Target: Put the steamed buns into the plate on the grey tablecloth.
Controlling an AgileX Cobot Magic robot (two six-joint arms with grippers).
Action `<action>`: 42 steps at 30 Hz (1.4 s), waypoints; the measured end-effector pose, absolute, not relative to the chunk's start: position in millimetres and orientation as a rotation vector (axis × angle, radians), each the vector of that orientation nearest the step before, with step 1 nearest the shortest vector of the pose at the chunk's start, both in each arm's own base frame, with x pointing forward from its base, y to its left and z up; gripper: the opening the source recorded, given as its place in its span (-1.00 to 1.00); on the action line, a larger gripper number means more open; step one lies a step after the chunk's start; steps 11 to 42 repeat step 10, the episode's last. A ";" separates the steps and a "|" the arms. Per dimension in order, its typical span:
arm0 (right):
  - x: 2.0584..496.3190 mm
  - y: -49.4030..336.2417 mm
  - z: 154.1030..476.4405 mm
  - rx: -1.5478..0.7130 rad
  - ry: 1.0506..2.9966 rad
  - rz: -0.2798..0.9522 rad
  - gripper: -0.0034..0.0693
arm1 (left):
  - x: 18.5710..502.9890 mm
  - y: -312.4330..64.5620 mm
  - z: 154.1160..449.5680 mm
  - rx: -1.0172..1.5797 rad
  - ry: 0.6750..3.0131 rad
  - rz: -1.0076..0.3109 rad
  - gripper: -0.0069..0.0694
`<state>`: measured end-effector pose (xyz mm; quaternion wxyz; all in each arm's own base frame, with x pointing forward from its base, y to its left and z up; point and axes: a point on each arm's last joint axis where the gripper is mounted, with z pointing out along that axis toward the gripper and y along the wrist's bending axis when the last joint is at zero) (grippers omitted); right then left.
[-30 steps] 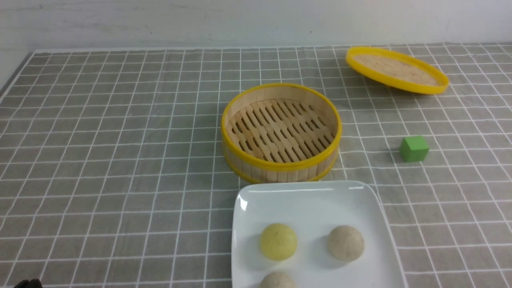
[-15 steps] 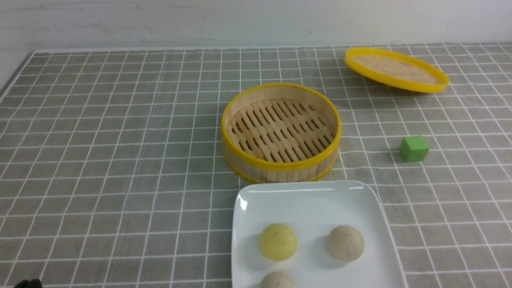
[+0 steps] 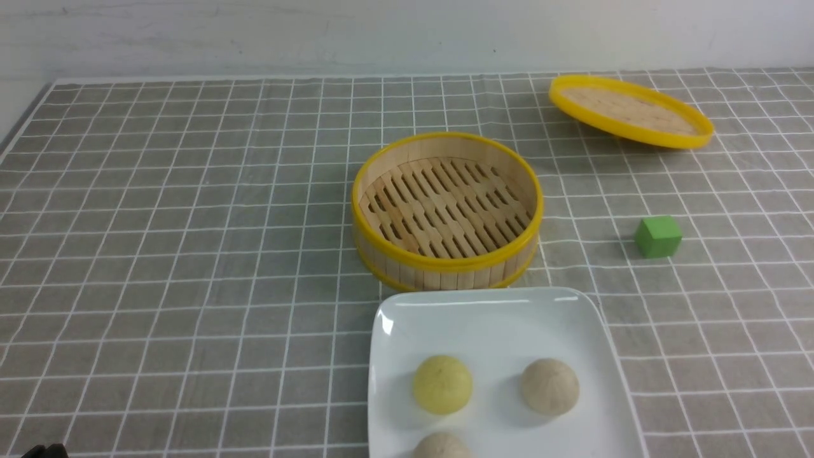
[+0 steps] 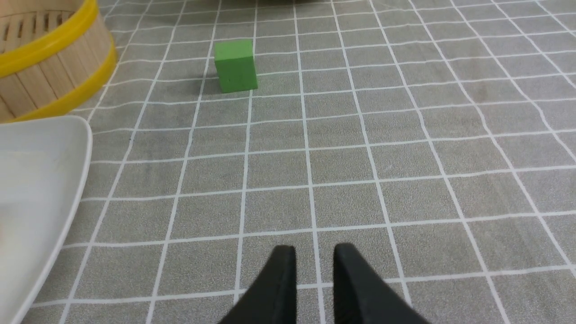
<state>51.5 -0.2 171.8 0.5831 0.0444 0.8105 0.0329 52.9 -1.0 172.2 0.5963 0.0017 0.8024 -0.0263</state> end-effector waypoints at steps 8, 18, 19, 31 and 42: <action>51.5 -0.2 171.8 0.104 1.892 0.077 -0.47 | 52.9 -0.9 172.2 0.006 1.863 -0.059 -0.54; 51.5 -0.2 171.8 0.104 1.892 0.077 -0.46 | 52.9 -0.9 172.2 0.007 1.863 -0.057 -0.54; 51.5 -0.2 171.8 0.104 1.892 0.077 -0.46 | 52.9 -0.9 172.2 0.007 1.863 -0.057 -0.54; 51.5 -0.2 171.8 0.104 1.892 0.077 -0.46 | 52.9 -0.9 172.2 0.007 1.863 -0.057 -0.54; 51.5 -0.2 171.8 0.104 1.892 0.077 -0.46 | 52.9 -0.9 172.2 0.007 1.863 -0.057 -0.54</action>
